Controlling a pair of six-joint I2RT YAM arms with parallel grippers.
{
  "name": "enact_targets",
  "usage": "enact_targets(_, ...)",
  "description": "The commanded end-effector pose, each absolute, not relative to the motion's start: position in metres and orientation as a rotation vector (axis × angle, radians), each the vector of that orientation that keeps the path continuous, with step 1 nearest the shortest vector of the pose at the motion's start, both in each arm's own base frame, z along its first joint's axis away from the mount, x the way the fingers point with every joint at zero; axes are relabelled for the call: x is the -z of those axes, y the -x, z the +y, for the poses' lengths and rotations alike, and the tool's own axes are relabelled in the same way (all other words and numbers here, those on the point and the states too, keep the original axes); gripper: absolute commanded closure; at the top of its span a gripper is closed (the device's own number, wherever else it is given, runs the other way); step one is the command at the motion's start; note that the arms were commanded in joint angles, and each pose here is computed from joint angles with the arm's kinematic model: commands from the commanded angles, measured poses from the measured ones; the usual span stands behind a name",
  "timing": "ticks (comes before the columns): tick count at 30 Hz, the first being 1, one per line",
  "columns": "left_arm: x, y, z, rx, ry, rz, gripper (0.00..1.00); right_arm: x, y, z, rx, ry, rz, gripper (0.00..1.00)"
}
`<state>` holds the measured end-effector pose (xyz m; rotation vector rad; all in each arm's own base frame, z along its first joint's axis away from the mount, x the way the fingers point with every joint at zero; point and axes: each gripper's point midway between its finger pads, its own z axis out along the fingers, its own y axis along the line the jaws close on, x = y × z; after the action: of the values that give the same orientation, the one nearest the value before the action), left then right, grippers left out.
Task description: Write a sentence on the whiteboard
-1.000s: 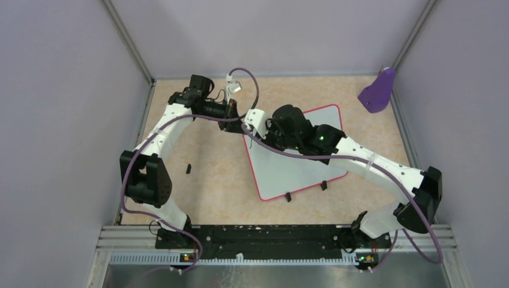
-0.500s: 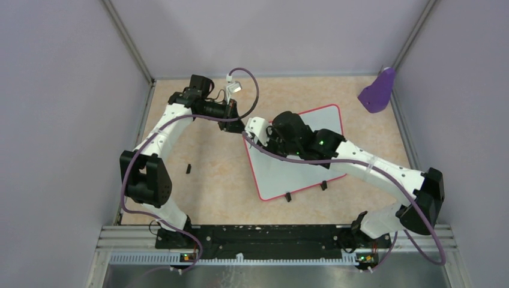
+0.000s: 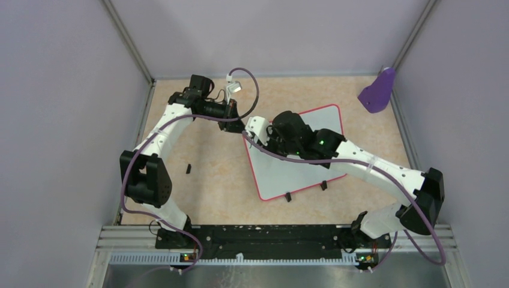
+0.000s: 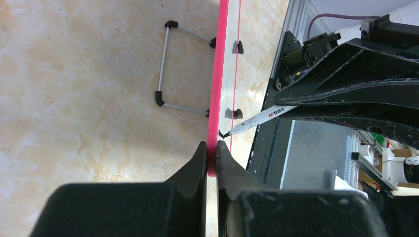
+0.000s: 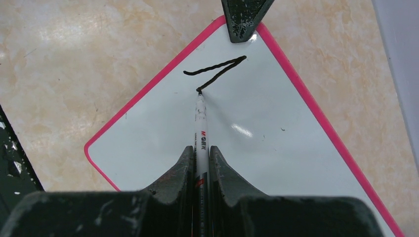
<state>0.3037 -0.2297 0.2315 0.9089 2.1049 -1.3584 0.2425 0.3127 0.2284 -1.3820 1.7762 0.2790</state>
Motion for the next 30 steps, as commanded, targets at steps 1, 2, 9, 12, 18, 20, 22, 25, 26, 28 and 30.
enact_targets(1, -0.238, -0.297, -0.233, 1.382, -0.919, 2.090, 1.00, -0.257, -0.264, 0.306, -0.215, 1.273, 1.752, 1.00)
enact_targets(2, -0.238, -0.296, -0.233, 1.381, -0.919, 2.090, 1.00, -0.258, -0.266, 0.305, -0.210, 1.268, 1.753, 1.00)
enact_targets(9, -0.238, -0.295, -0.233, 1.378, -0.920, 2.089, 1.00, -0.266, -0.278, 0.302, -0.198, 1.220, 1.750, 1.00)
enact_targets(12, -0.238, -0.296, -0.233, 1.378, -0.918, 2.090, 1.00, -0.272, -0.285, 0.300, -0.192, 1.197, 1.749, 1.00)
enact_targets(18, -0.237, -0.297, -0.233, 1.379, -0.917, 2.091, 1.00, -0.281, -0.291, 0.296, -0.182, 1.169, 1.744, 1.00)
enact_targets(20, -0.237, -0.297, -0.233, 1.381, -0.916, 2.093, 1.00, -0.282, -0.289, 0.296, -0.188, 1.170, 1.744, 1.00)
enact_targets(22, -0.238, -0.297, -0.233, 1.381, -0.917, 2.091, 1.00, -0.283, -0.285, 0.296, -0.207, 1.183, 1.743, 1.00)
enact_targets(25, -0.238, -0.296, -0.233, 1.382, -0.918, 2.089, 1.00, -0.289, -0.271, 0.295, -0.268, 1.219, 1.718, 1.00)
enact_targets(26, -0.238, -0.296, -0.233, 1.379, -0.917, 2.092, 1.00, -0.289, -0.265, 0.294, -0.289, 1.239, 1.710, 1.00)
enact_targets(28, -0.238, -0.296, -0.233, 1.379, -0.917, 2.090, 1.00, -0.288, -0.253, 0.294, -0.324, 1.279, 1.693, 1.00)
enact_targets(30, -0.239, -0.297, -0.233, 1.375, -0.918, 2.088, 1.00, -0.282, -0.244, 0.293, -0.342, 1.311, 1.694, 1.00)
